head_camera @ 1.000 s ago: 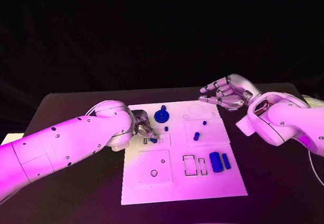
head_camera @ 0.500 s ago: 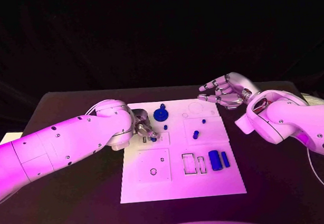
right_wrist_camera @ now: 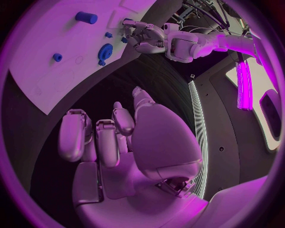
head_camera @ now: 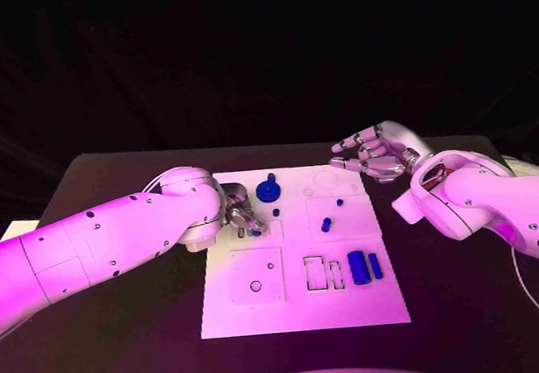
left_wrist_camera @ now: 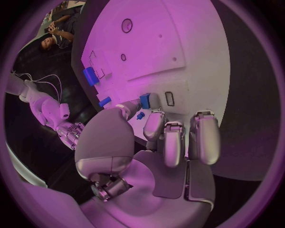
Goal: Assemble the parts on the task board
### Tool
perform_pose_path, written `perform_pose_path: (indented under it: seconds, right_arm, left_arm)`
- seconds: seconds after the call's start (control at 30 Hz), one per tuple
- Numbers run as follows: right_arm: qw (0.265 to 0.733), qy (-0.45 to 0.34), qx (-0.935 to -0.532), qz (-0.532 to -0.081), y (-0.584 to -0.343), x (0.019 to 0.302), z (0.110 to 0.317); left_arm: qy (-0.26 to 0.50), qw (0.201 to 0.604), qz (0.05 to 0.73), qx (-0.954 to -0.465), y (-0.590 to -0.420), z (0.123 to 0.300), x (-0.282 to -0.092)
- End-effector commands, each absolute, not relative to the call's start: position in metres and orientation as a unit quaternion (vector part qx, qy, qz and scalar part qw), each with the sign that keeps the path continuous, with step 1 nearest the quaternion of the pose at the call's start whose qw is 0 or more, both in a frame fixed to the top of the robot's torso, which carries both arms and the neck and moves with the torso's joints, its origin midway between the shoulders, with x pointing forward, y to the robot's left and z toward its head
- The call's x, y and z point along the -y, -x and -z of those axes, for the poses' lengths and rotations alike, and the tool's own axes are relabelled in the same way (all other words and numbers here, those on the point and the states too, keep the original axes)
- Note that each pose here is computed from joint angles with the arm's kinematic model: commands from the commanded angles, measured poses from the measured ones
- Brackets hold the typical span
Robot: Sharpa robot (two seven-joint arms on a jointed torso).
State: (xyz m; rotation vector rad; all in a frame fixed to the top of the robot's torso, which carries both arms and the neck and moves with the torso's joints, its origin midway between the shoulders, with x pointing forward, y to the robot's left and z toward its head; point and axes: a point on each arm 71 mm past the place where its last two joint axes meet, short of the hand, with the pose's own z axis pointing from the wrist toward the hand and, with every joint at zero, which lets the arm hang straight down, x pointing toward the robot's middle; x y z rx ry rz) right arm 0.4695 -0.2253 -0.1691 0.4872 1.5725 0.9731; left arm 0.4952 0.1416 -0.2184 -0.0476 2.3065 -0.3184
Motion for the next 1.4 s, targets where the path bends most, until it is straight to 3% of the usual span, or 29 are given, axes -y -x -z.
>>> perform_pose_path:
  seconds: [0.03, 0.83, 1.23, 1.4]
  right_arm:
    - [0.572, -0.202, -0.676, -0.419, -0.469, 0.223, 0.17]
    - [0.57, -0.205, -0.676, -0.419, -0.469, 0.225, 0.17]
    - [0.57, -0.207, -0.676, -0.419, -0.47, 0.225, 0.171]
    - [0.569, -0.207, -0.677, -0.418, -0.471, 0.225, 0.172]
  left_arm:
    - [0.013, 0.386, 0.126, -0.914, -0.495, 0.22, -0.139]
    - [0.029, 0.393, 0.123, -0.911, -0.502, 0.218, -0.143]
    - [0.073, 0.415, 0.168, -0.891, -0.511, 0.186, -0.151]
    - [0.066, 0.382, 0.17, -0.906, -0.519, 0.172, -0.159]
